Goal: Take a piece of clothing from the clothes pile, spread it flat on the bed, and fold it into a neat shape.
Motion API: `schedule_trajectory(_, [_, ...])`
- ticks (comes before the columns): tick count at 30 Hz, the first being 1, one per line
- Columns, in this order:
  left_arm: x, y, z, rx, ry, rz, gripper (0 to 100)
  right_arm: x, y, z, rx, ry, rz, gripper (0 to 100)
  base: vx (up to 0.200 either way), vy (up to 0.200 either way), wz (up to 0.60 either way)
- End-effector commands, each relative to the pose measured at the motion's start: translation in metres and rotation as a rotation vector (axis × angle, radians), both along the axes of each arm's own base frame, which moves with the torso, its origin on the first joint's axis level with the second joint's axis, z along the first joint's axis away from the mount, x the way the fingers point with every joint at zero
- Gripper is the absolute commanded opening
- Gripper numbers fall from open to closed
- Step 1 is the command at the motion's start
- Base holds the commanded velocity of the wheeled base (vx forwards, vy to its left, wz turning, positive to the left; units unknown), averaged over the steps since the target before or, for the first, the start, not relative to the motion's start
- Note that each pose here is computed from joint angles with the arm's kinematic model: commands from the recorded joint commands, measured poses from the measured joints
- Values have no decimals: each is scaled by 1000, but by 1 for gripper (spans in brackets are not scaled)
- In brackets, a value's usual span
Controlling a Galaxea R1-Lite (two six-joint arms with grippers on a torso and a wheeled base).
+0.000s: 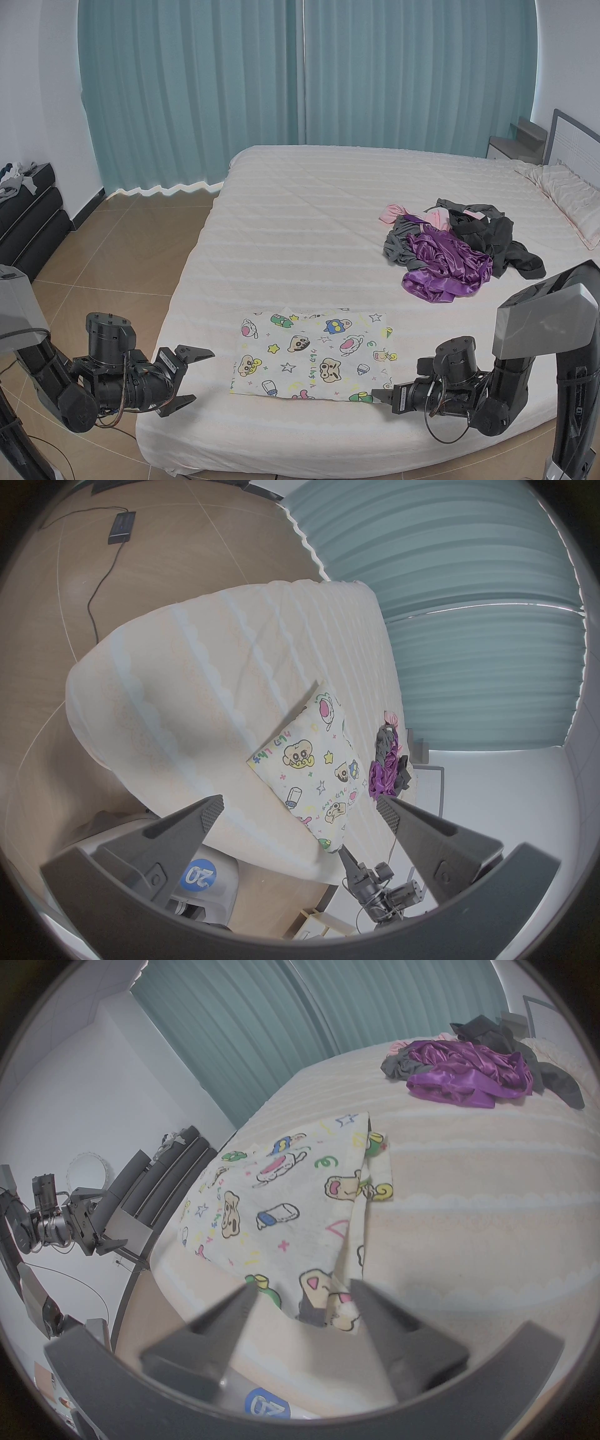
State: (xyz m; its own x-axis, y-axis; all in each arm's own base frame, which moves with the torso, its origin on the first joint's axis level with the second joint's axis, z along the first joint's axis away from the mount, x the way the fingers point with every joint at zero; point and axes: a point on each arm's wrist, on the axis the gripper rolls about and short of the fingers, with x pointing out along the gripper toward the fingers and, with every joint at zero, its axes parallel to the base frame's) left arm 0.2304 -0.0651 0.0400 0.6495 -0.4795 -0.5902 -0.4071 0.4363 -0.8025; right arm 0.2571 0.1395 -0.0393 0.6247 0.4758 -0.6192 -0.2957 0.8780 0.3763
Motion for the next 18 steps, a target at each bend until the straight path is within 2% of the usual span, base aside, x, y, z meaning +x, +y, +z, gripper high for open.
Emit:
schedule_trajectory(1, [2, 0, 1, -1, -4, 17, 100, 4, -1, 16, 34, -52, -12, 100, 0, 0, 0])
schedule_trajectory(5, [2, 0, 1, 7, -6, 30, 100, 13, -1, 28, 65, -101, -35, 100, 0, 0, 0])
schedule_trajectory(9, [2, 0, 1, 8, -8, 29, 100, 24, 4, 25, 119, -88, -79, 100, 200, 0, 0])
schedule_trajectory(14, [3, 0, 0, 15, -5, 27, 100, 32, 0, 12, 121, -62, -110, 100, 200, 0, 0])
schedule_trajectory(18, [4, -2, -4, 30, 2, 30, 100, 37, -6, 5, 113, -53, -137, 100, 0, 0, 0])
